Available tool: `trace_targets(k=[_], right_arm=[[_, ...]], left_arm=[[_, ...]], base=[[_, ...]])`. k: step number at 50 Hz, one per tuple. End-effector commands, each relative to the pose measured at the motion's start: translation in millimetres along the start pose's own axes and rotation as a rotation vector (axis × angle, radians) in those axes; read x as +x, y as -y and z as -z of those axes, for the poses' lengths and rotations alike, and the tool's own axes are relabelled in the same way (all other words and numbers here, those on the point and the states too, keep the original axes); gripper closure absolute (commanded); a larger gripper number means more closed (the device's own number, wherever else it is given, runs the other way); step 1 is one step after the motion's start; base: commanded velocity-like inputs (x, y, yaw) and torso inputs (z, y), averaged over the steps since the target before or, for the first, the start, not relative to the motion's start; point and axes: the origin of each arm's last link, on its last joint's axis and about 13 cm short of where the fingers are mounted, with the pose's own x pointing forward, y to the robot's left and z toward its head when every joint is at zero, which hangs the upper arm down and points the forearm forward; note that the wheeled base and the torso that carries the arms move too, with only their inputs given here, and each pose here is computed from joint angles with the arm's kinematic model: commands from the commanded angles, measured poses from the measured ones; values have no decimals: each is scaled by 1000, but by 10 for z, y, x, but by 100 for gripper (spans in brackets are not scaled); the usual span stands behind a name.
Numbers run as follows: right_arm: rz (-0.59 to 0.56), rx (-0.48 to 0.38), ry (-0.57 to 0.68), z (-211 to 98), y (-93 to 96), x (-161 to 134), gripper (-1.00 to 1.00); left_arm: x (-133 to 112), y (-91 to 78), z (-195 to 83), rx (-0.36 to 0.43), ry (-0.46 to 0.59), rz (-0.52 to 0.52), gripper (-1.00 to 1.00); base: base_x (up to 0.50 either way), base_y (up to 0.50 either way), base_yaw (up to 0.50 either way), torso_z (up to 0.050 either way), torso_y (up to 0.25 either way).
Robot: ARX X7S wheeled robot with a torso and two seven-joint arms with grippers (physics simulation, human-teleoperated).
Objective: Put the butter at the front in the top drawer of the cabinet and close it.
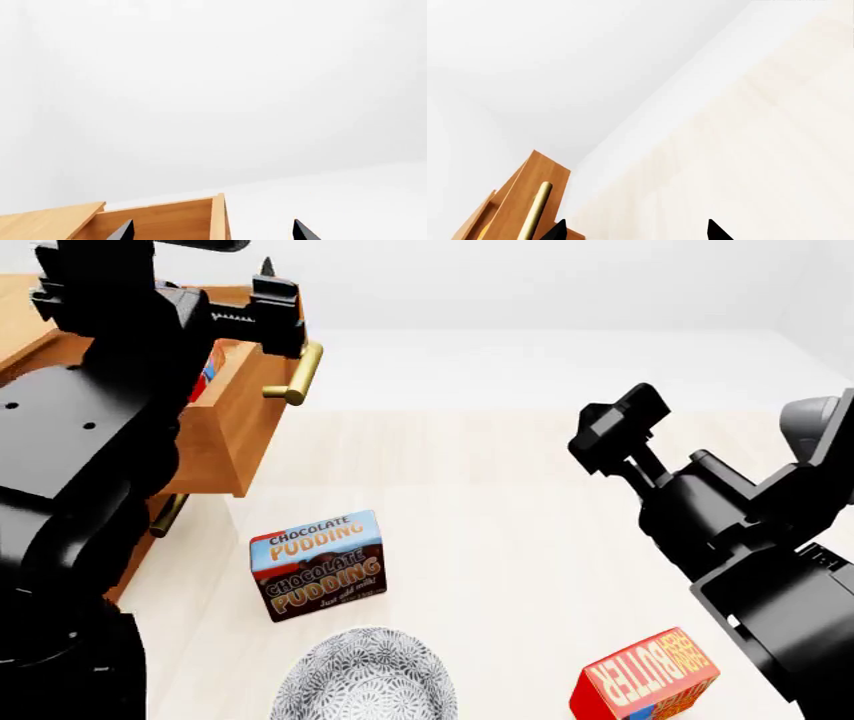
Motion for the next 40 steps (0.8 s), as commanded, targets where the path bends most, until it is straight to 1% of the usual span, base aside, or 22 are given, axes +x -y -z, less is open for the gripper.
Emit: trace_targets(k=[1,5,9,13,17,29,40], right_arm=[[3,-5,3,-4,-14,-8,-100],[7,-6,4,-6,-15,-8,-100],[10,-7,6,-8,-22,-8,-100],[12,-9,6,-8,-27,-2,-100],[15,-11,5,-6,-33,4,-100],[19,-16,5,-2,-47,11,-100],[23,-14,4,14,-28,6,-100]], left_arm=[[-256,352,-93,-66,21,243,-100],[-303,474,-65,-100,7,322,-100],[-301,572,9,-117,-8,370,-100],[-303,643,92,-138,-24,412,-100],[-298,679,155,-166,-39,438,-100],[-216,723,323,-201,-82,450,-100],[-62,716,472,-200,-119,419,-100]], base=[[0,0,0,0,0],[0,0,0,0,0],[0,0,0,0,0],[0,0,0,0,0],[0,0,0,0,0],[0,0,0,0,0],[0,0,0,0,0]])
